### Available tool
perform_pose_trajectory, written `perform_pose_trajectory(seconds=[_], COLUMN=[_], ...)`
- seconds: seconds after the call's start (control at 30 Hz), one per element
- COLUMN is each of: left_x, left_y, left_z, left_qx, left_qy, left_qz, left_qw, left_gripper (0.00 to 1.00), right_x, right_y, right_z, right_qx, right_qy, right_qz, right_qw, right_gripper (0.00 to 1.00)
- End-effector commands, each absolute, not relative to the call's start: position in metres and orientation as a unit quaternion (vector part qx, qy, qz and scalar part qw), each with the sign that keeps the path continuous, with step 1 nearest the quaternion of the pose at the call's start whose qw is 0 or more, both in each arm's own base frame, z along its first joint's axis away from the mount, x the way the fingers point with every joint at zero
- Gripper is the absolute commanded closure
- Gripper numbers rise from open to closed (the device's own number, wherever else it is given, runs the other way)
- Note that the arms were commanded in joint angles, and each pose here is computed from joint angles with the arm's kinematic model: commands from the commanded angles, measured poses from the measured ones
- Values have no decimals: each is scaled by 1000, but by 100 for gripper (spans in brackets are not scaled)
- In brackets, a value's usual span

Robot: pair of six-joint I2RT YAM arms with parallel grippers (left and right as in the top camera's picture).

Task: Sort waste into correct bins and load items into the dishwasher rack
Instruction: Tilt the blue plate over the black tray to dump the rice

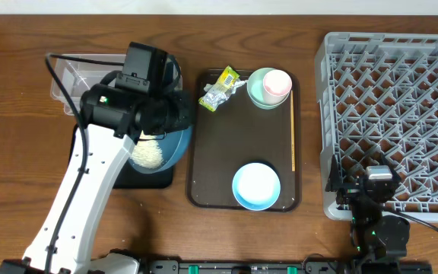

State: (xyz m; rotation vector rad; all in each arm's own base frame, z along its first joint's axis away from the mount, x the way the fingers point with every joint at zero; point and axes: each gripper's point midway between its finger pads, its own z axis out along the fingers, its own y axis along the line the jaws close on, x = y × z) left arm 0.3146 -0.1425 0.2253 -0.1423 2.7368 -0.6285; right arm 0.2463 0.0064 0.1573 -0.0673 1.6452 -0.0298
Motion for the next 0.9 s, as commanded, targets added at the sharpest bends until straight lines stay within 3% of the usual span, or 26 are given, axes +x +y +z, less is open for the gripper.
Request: perform_pose_trajectory(seconds=[0.0, 0.3, 0.87], left_x=[311, 311, 317], left_y=[-152, -142, -108], left_z=[219, 205, 238], left_qx=[-30, -52, -62], left_qy=[950, 924, 861], left_qz=[-274, -362, -486], left_qw=[146, 116, 141], left_gripper=[94, 94, 94], right_x=[246, 246, 246], right_y=[7, 7, 6], right_z=[156, 156, 156], right_qx=[-34, -34, -34], right_qy=[732, 732, 732], right_qz=[-15, -15, -15], right_qw=[680, 680, 680], right_gripper=[1, 1, 1])
